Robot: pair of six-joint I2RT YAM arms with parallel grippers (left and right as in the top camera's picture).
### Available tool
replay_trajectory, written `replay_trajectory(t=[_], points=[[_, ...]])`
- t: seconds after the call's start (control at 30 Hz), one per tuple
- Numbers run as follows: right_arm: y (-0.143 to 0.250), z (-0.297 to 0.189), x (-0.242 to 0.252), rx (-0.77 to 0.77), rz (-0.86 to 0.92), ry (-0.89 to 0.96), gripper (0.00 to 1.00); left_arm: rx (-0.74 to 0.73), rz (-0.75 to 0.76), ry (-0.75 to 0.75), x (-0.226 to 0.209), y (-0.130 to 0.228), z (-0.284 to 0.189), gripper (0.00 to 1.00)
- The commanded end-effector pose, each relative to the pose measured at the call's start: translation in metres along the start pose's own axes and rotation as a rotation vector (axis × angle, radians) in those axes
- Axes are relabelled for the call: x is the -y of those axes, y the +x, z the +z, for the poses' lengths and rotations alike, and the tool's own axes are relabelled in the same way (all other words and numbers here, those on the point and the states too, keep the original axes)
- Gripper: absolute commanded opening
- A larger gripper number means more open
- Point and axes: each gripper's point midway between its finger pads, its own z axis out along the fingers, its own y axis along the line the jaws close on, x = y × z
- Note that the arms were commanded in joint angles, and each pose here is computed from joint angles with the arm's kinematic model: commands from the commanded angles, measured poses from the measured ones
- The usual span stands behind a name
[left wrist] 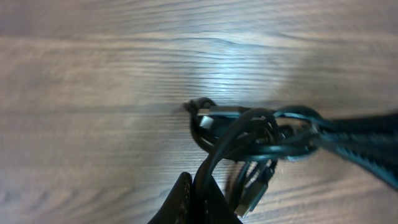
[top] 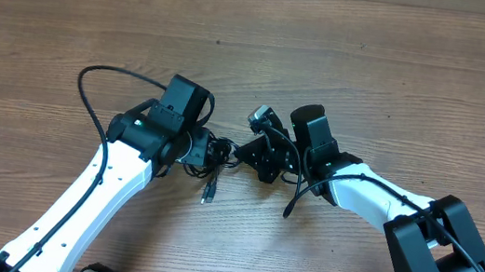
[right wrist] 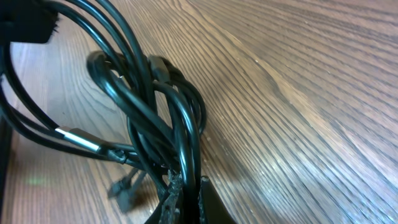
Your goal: Untangle cables
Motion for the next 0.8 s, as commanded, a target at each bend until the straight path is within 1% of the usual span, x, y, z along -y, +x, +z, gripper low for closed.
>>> replay_trajectory(t=[0.0,0.13,0.3,0.47,0.77], points=[[0.0,0.002,-0.001,-0.005,0.014,-0.01,0.04,0.069,-0.273,-0.151,-0.029,-0.007,-0.002,0.04],[-0.004,0.001,-0.005,0.011,0.004,-0.035,0.04,0.071,-0.336,-0.151,-0.029,-0.007,-0.002,0.04],[-0.011,-0.002,-0.01,0.031,0.022,-0.052,0.04,0.071,-0.363,-0.15,-0.029,-0.006,-0.002,0.05],[-0.023,-0.005,-0.012,0.073,0.102,-0.078,0.04,0.065,-0.362,-0.153,-0.03,-0.005,-0.002,0.05],[-0.07,-0.029,0.011,0.261,0.324,-0.088,0.04,0.047,-0.358,-0.165,-0.032,0.0,-0.002,0.05]])
